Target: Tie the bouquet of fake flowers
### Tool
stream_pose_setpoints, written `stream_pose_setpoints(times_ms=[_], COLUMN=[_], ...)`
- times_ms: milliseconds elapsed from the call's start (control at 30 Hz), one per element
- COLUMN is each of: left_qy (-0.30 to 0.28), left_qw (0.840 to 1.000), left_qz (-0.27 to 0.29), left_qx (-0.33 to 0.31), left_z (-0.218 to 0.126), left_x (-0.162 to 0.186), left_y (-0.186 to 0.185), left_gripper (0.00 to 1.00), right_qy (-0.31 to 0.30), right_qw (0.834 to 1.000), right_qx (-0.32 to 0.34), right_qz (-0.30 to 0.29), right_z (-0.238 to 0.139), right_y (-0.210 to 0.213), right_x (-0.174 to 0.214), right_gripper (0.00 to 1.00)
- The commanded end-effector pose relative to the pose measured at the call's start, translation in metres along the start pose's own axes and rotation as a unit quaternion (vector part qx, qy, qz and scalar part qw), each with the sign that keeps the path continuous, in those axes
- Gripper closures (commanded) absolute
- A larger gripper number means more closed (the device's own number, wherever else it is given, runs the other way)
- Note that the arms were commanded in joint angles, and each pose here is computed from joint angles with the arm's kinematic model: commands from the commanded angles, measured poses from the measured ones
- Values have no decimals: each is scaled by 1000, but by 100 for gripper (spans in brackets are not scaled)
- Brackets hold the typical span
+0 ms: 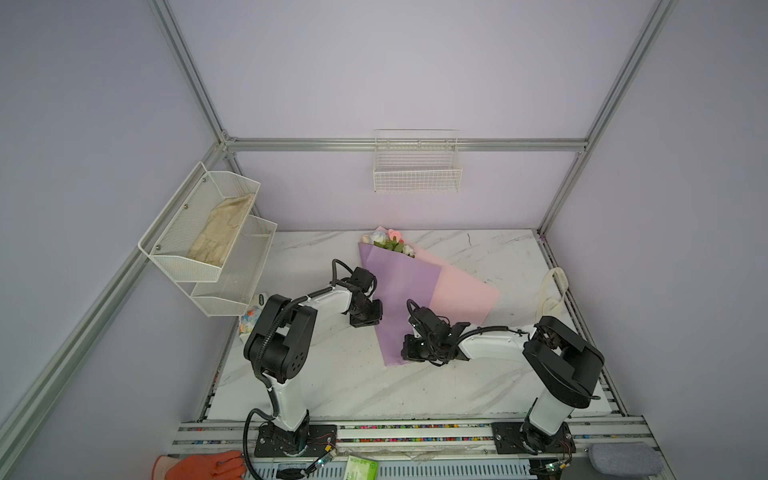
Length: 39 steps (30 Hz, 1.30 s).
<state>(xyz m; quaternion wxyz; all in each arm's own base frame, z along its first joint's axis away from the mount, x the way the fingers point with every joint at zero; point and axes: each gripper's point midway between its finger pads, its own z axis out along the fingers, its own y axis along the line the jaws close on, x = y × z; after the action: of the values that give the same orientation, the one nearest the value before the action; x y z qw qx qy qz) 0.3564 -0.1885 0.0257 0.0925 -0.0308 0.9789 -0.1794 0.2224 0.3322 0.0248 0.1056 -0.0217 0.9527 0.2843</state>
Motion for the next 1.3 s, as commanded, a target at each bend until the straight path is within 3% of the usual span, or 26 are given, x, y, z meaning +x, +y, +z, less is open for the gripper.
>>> stream_pose_setpoints(times_ms=[0,900,1100,1267], left_qy=[-36,-41,-21,-7], left_qw=[999,995,999,997], left_qz=[10,-7,29,65], left_qx=[-34,-89,-17,-42], left_z=[-8,6,2,0], left_x=[-35,-86,-64,-40], left_y=[11,50,25,27], left_gripper=[100,100,100,100], right_qy=[26,33,30,32], right_qw=[995,995,995,995], right_qx=[91,95,94,94], right_qz=[15,17,17,17], right_z=[4,7,5,7], right_y=[-48,-49,-47,-46], right_x=[20,21,19,19], right_gripper=[100,100,100,100])
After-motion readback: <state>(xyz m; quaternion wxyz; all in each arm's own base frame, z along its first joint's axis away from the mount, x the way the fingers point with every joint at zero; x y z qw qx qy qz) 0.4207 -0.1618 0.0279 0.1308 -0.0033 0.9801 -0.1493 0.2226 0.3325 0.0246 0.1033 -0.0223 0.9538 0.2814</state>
